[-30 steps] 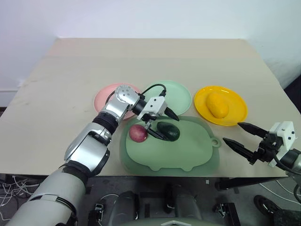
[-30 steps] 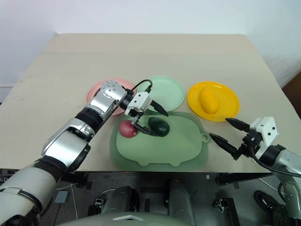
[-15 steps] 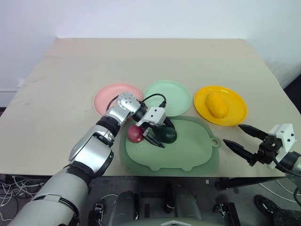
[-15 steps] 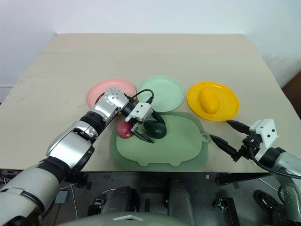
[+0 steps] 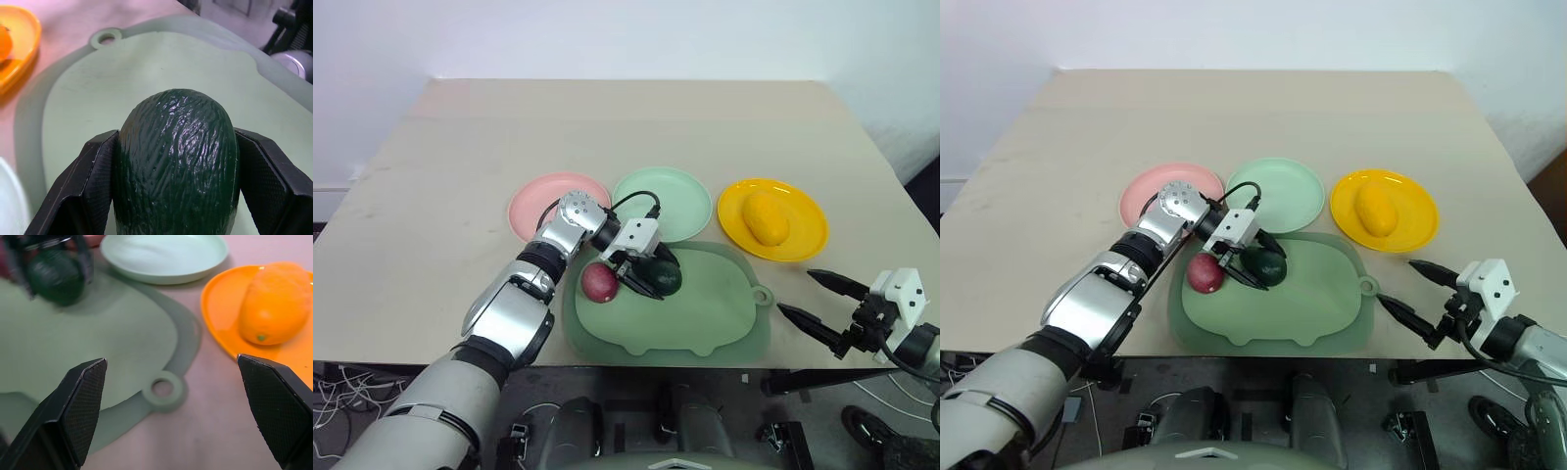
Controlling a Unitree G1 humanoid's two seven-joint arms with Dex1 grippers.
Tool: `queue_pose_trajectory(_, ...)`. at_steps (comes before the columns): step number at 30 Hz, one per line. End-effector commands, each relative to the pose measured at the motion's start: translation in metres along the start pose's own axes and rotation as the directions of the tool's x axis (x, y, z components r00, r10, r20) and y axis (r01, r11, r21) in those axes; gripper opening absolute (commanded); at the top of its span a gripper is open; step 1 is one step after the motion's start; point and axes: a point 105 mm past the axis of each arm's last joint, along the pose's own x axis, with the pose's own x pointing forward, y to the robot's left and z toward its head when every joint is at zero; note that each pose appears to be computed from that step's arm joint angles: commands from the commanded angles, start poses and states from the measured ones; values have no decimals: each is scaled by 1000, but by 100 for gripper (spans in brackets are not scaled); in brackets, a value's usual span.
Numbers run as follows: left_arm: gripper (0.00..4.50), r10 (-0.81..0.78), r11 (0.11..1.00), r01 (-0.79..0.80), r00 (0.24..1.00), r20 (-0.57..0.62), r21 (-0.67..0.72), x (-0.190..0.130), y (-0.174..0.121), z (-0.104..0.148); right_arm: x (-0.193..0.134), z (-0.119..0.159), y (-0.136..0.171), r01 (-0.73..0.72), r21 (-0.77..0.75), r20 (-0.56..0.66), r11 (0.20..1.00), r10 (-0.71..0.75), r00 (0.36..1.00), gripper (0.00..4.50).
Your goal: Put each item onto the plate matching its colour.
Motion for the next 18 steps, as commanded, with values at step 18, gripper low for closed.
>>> queue_pose_trajectory(18,318,672,731,-681,728,-136,-39,-59,98,17,7,13,9,-71,-97,32,993,75,997,450)
